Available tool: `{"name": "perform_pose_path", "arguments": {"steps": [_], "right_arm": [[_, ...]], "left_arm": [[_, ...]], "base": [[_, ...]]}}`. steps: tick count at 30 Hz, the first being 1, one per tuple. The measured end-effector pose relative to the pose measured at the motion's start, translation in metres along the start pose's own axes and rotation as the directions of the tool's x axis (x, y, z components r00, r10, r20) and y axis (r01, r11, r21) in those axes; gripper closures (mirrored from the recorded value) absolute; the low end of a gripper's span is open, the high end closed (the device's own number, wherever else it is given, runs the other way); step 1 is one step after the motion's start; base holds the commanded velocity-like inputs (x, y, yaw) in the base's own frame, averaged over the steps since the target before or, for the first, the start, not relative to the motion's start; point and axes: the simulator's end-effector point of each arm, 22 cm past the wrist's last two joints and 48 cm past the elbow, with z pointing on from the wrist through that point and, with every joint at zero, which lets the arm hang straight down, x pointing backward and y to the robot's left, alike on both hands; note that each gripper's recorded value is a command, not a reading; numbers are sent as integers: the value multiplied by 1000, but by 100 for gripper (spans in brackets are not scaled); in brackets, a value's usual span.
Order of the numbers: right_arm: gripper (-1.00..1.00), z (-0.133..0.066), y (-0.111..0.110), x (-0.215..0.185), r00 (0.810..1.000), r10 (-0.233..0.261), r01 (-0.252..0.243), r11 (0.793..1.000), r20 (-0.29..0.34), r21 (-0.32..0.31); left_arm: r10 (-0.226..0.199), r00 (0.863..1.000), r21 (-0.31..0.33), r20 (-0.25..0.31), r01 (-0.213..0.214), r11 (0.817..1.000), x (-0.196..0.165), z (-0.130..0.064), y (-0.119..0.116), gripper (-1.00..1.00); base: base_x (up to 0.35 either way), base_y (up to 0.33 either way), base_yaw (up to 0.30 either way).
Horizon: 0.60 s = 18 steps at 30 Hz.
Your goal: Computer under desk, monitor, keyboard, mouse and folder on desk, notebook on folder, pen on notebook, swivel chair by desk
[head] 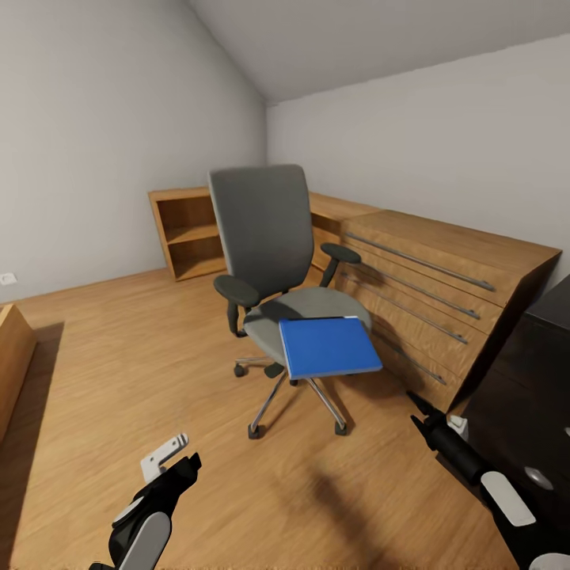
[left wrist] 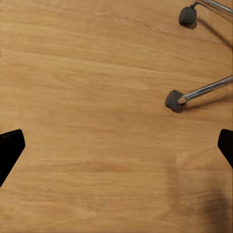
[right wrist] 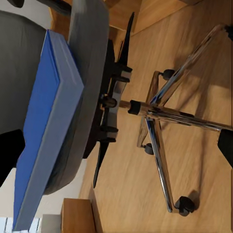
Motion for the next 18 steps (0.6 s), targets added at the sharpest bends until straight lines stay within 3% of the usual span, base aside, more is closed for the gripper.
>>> {"name": "perform_pose_path", "arguments": {"steps": [4,10,18], "right_arm": [[-100,2,-1,1,1000,-1,1,1000,-5,1],[-100,23,47,28,997,-53,47,993,-55,-105],[-100,36,48,52,997,-42,38,997,-68,-70]], "left_arm": [[2,1000,-4,-7,-2,1000,3,2,1,-100],[4,1000,-2,-6,-4,1000,3,2,0,-100],[14,1000,8,-10,-14,1000,6,1,-4,-100]], "base": [[0,0,0],[0,0,0],[0,0,0]]}}
